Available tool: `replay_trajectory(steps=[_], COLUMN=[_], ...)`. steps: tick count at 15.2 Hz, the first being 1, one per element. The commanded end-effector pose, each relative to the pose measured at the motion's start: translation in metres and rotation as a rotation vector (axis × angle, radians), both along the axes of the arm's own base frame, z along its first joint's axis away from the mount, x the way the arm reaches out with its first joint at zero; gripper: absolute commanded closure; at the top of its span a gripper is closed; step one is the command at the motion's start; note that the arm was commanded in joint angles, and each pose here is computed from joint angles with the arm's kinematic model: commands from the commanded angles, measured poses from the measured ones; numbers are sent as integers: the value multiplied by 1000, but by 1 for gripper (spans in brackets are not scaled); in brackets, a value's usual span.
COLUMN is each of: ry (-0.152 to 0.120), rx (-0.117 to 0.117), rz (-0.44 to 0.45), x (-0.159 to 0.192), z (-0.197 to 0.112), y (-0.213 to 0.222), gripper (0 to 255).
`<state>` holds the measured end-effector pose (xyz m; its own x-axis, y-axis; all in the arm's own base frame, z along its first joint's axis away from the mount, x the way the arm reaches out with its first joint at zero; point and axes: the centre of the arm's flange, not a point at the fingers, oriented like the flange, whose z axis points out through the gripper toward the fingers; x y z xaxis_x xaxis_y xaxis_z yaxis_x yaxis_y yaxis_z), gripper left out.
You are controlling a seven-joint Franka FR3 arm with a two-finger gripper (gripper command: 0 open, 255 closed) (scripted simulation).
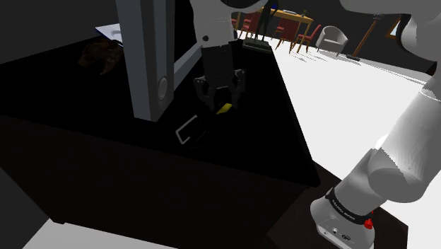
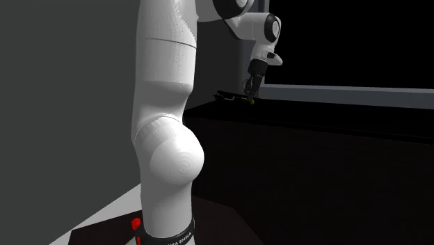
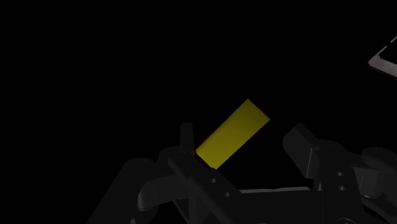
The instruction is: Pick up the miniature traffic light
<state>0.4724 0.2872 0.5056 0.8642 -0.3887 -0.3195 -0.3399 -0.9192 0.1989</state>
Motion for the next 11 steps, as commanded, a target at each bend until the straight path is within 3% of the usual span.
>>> replay_trajectory(steps=[1, 11], ry=[0, 0], rx=[0, 0], rz=[0, 0], x=[0, 0], z=[5, 58], y=[0, 0], gripper=[255, 255])
